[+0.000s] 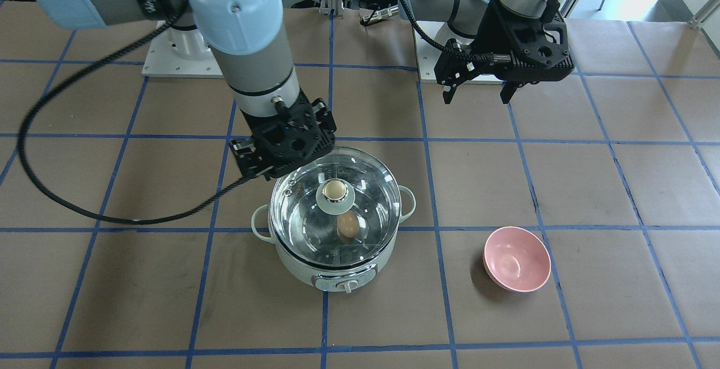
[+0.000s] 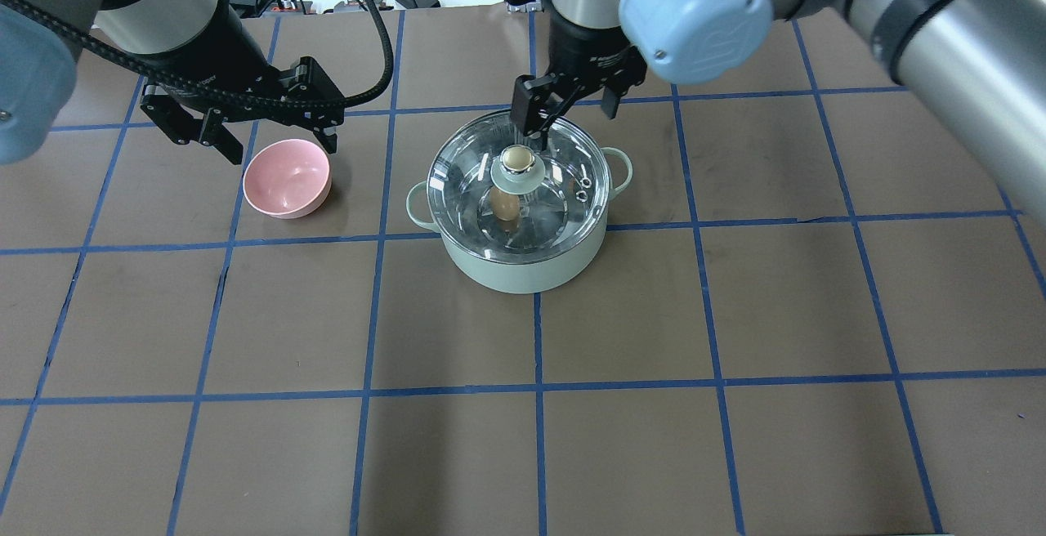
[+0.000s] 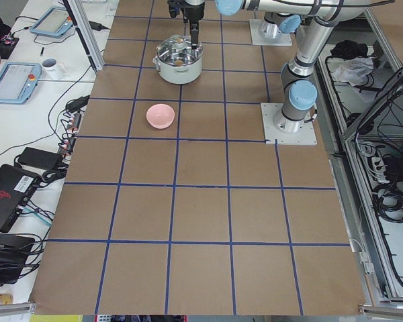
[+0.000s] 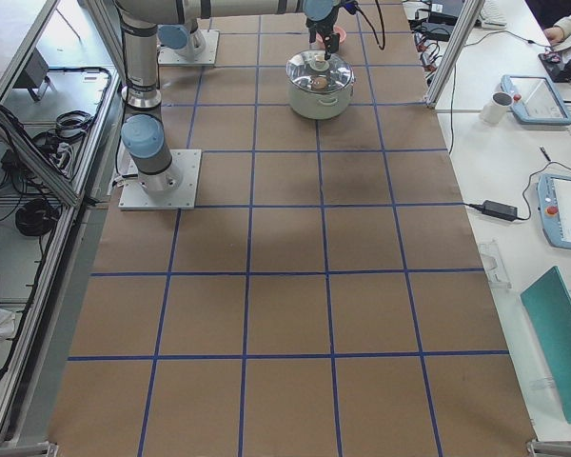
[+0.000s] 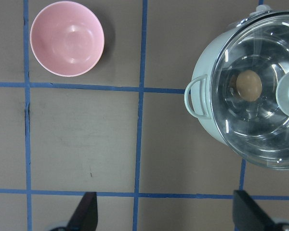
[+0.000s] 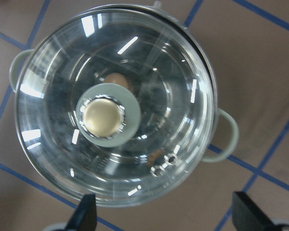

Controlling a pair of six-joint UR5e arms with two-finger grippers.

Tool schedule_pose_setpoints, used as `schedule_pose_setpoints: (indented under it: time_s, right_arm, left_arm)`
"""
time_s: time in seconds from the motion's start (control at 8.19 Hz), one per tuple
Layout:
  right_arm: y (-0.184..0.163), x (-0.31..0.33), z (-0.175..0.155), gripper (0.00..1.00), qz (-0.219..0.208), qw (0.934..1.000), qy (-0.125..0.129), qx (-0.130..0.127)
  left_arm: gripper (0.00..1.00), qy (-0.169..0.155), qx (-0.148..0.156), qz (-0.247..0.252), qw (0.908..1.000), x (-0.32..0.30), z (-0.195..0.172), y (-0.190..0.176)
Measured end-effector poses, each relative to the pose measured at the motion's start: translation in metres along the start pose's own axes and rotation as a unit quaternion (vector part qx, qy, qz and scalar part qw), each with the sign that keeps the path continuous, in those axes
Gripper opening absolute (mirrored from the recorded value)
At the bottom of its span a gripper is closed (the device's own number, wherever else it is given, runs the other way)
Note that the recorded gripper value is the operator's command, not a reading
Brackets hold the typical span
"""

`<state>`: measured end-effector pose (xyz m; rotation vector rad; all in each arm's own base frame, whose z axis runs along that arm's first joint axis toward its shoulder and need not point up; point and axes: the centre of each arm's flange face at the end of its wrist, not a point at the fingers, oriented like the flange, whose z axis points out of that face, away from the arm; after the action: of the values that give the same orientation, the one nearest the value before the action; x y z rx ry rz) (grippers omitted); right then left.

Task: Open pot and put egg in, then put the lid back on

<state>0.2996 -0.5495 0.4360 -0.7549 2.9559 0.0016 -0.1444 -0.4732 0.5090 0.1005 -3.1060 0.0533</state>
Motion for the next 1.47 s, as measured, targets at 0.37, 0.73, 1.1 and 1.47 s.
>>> schedule_pose_setpoints:
  time_s: [0.37, 0.73, 1.1, 1.47]
  right_arm:
    - [0.062, 0.103, -0.064, 1.00, 0.105, 0.9942, 0.019, -0.018]
    - [0.115, 0.170, -0.106, 1.00, 0.212, 0.9765, 0.038, -0.016]
    - [0.133, 0.178, -0.120, 1.00, 0.241, 0.9684, 0.060, -0.019]
    - [0.136, 0.177, -0.122, 1.00, 0.242, 0.9683, 0.062, -0.016]
  left_arm:
    - [1.00, 0.000, 0.000, 0.000, 1.0000, 0.000, 0.000, 0.000]
    - [1.00, 0.000, 0.000, 0.000, 1.0000, 0.000, 0.000, 0.000]
    - [1.00, 0.000, 0.000, 0.000, 1.0000, 0.000, 0.000, 0.000]
    - [1.00, 0.000, 0.000, 0.000, 1.0000, 0.000, 0.000, 0.000]
